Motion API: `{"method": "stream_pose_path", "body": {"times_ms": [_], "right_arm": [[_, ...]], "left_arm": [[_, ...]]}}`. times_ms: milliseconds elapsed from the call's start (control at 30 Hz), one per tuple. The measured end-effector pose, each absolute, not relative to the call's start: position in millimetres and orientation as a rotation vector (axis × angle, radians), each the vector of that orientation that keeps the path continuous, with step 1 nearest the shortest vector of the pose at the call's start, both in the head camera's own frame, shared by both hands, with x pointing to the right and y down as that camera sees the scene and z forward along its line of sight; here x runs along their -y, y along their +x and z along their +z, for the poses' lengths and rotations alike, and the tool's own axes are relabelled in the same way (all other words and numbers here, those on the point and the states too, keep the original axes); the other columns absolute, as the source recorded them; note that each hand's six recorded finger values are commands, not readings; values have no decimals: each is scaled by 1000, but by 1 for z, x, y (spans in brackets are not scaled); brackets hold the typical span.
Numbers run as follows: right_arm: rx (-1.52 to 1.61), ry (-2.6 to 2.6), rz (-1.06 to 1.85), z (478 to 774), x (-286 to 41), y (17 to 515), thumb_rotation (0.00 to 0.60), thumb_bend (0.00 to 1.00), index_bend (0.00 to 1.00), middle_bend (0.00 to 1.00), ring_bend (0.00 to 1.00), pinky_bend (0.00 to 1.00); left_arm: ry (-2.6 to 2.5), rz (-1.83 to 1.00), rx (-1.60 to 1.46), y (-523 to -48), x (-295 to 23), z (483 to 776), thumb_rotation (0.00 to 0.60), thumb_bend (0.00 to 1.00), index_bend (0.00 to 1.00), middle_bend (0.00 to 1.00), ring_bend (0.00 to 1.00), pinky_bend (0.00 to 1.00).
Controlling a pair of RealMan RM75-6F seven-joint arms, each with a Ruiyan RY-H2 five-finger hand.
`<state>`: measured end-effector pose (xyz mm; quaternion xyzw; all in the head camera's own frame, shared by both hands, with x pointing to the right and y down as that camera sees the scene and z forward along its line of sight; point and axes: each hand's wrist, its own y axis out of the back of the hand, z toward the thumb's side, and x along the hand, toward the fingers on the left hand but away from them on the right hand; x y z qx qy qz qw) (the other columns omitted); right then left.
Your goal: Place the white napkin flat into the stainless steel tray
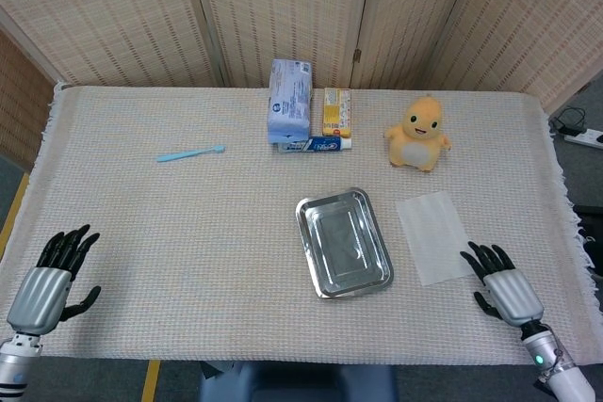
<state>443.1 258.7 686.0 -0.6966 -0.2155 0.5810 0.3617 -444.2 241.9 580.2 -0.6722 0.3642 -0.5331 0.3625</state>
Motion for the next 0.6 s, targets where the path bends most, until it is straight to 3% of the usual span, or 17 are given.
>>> {"method": "stream_pose_path", "body": {"times_ms": [600], "right_arm": [[459,-1724,1509,705,-242,431,600,458,65,0,0,0]], "left_arm": [[-1734,-1378,-935,-445,-241,582,600,385,0,0,0,0]]}}
